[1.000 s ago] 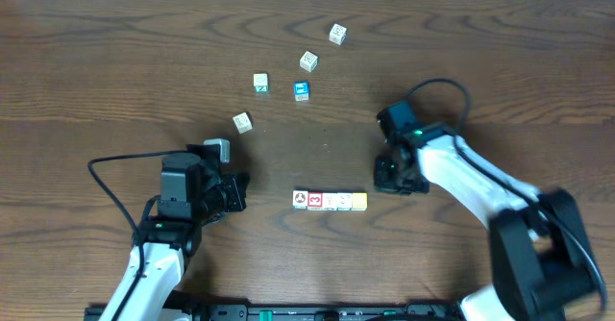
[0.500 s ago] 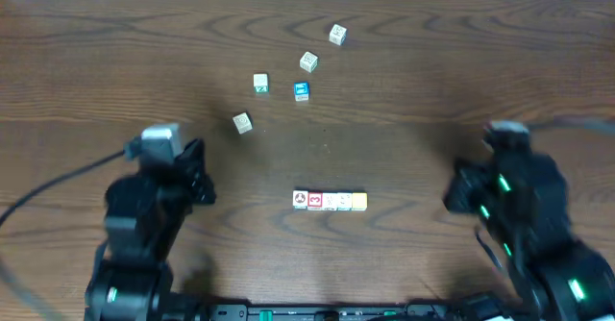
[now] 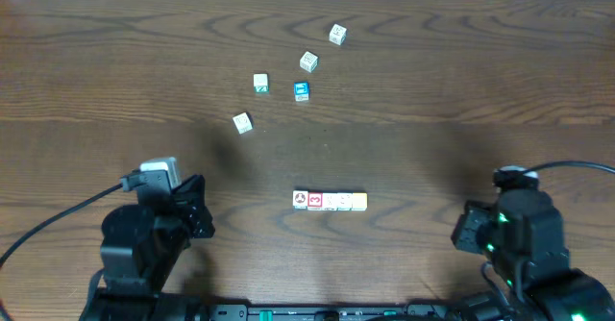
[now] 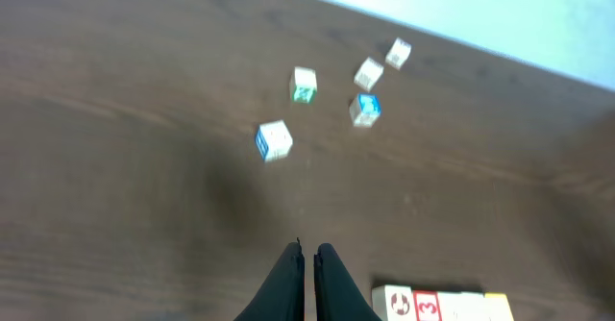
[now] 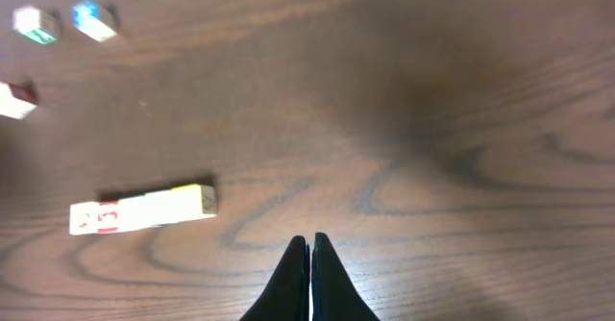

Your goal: Lift 5 blocks

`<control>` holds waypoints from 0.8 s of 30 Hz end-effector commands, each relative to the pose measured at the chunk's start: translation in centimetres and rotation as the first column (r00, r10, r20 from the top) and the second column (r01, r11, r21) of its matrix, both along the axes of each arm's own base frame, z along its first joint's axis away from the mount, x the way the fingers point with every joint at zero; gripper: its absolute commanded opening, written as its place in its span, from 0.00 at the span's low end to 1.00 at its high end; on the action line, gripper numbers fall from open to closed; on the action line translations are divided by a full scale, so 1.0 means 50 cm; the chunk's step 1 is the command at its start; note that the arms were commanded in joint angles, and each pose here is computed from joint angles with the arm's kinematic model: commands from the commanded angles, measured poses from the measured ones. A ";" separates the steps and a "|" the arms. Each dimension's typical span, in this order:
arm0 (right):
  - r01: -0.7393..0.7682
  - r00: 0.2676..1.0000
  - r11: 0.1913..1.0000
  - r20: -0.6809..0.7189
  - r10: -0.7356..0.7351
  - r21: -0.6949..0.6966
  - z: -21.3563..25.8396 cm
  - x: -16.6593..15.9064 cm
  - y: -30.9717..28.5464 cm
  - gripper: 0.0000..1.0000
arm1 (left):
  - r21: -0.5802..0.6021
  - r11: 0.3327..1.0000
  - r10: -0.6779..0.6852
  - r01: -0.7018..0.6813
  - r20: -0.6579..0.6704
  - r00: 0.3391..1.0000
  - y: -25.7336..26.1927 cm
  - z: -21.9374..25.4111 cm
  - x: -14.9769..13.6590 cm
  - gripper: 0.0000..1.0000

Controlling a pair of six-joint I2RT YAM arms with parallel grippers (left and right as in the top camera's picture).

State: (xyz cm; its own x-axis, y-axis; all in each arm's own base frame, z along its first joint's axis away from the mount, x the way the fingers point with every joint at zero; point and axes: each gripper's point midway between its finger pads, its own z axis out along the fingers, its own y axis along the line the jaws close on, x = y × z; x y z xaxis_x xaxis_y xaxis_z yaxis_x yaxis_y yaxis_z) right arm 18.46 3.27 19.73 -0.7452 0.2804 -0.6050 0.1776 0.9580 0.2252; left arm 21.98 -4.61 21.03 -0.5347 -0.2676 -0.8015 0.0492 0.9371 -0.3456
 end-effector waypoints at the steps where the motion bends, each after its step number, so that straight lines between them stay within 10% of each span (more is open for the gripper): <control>1: 0.005 0.999 0.999 -0.053 -0.002 0.045 -0.056 0.006 0.016 0.01 | -0.017 1.000 -0.025 0.024 -0.084 0.996 -0.012 -0.043 0.006 0.07; 24: -0.099 0.960 0.972 -0.237 0.150 0.212 -0.267 0.068 0.124 0.01 | -0.087 0.989 -0.143 0.119 -0.360 0.922 -0.073 -0.229 0.036 0.07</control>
State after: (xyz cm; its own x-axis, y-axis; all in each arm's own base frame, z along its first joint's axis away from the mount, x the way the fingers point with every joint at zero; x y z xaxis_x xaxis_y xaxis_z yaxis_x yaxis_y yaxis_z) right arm 21.99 8.64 7.13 -0.8772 0.2986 -0.3759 0.1596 0.9199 0.3583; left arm 23.61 -7.34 9.64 -0.8144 -0.2375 -0.5295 -0.0016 0.9133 -0.4072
